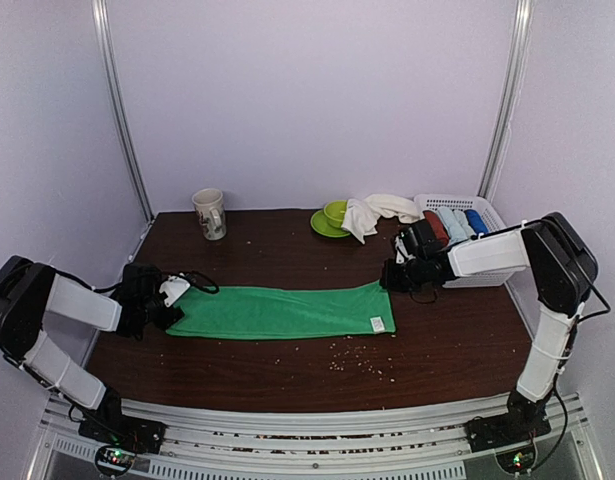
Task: Roll the towels
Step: Smooth out the towel at the center of the board.
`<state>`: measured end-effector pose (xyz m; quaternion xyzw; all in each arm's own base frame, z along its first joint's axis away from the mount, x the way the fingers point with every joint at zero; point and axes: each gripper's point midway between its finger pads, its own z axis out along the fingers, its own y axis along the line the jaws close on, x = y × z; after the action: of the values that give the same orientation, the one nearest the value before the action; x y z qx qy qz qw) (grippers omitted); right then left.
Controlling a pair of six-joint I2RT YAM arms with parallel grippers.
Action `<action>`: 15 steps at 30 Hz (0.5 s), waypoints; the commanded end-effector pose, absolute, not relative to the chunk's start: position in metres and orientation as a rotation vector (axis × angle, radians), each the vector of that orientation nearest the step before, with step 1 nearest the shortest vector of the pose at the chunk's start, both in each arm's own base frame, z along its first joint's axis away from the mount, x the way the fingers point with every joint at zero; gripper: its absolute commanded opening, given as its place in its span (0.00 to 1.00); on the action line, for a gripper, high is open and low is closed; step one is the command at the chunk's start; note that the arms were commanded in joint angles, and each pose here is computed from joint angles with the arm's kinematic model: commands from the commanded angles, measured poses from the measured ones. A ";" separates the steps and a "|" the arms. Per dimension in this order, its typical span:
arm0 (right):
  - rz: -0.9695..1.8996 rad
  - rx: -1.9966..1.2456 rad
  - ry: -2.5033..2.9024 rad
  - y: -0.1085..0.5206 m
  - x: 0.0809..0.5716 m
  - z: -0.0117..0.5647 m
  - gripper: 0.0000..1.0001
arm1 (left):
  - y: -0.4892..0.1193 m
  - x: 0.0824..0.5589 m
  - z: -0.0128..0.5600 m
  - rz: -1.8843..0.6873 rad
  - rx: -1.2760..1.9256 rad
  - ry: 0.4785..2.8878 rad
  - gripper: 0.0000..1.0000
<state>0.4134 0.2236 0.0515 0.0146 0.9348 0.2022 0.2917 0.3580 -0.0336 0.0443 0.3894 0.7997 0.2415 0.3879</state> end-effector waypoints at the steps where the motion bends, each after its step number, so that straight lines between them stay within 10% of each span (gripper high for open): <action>1: 0.534 0.092 2.464 0.220 0.429 0.057 0.06 | -0.020 0.341 0.017 0.650 1.011 2.155 0.87; 15: 0.425 0.163 2.463 0.203 0.442 0.055 0.01 | -0.015 0.337 0.017 0.679 0.999 2.147 0.88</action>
<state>0.4289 0.2165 0.0541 0.0413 0.9335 0.1947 0.2982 0.3605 -0.0276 0.0451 0.3693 0.8035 0.2557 0.3907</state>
